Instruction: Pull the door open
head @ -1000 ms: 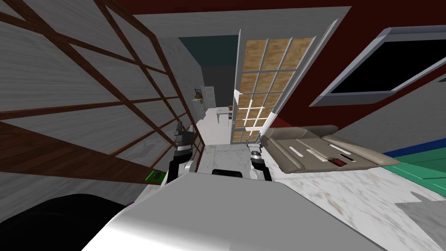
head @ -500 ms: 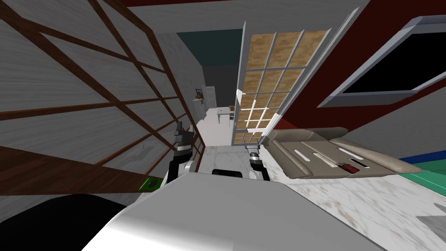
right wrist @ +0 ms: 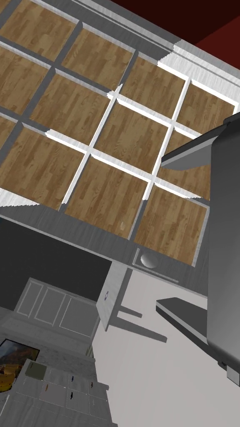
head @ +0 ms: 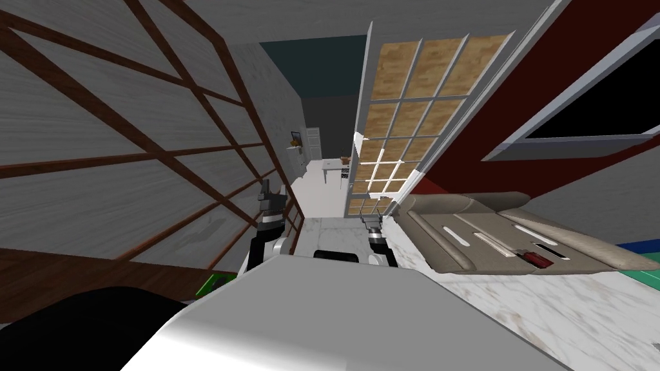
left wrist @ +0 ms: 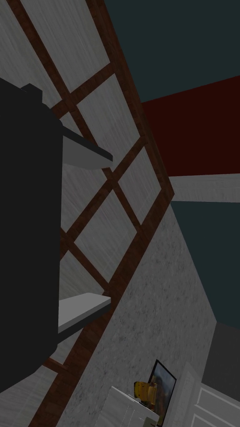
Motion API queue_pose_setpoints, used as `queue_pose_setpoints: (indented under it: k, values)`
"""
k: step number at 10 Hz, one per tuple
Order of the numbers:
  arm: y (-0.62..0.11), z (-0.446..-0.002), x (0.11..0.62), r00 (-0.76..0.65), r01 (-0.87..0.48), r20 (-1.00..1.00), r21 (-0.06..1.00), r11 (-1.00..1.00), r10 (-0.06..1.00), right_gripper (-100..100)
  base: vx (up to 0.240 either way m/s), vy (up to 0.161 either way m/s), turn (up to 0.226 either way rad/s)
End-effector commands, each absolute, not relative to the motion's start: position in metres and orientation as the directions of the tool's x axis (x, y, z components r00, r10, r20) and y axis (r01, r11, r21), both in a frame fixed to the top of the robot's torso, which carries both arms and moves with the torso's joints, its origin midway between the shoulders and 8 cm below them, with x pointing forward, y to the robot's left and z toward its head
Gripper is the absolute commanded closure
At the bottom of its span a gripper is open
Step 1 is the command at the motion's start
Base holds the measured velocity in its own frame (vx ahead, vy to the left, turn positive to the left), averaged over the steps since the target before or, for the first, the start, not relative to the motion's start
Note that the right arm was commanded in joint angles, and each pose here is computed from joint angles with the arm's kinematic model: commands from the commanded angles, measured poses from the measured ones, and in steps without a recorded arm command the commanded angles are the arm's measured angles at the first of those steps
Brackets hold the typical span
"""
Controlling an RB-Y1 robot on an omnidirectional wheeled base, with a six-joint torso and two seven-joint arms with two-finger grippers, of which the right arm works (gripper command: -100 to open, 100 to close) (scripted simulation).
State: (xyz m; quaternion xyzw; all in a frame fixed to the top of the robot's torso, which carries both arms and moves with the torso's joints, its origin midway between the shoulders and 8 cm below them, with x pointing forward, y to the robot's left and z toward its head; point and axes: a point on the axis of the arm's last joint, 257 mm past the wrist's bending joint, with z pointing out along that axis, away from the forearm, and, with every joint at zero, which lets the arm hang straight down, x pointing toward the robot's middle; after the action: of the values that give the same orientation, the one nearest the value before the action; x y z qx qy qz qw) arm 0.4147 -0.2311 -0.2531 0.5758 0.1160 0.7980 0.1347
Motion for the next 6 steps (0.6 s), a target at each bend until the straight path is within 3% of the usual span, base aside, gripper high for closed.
queue_pose_setpoints:
  k: [1, 6]
  values:
    - [-0.233, -0.265, 0.415, -0.285, -0.058, 0.906, 0.309, -0.949, 0.312, -100, 0.104, 0.037, 0.028]
    - [-0.240, -0.300, 0.414, -0.229, -0.002, 0.948, 0.228, -0.974, 0.222, -100, 0.106, 0.038, 0.030]
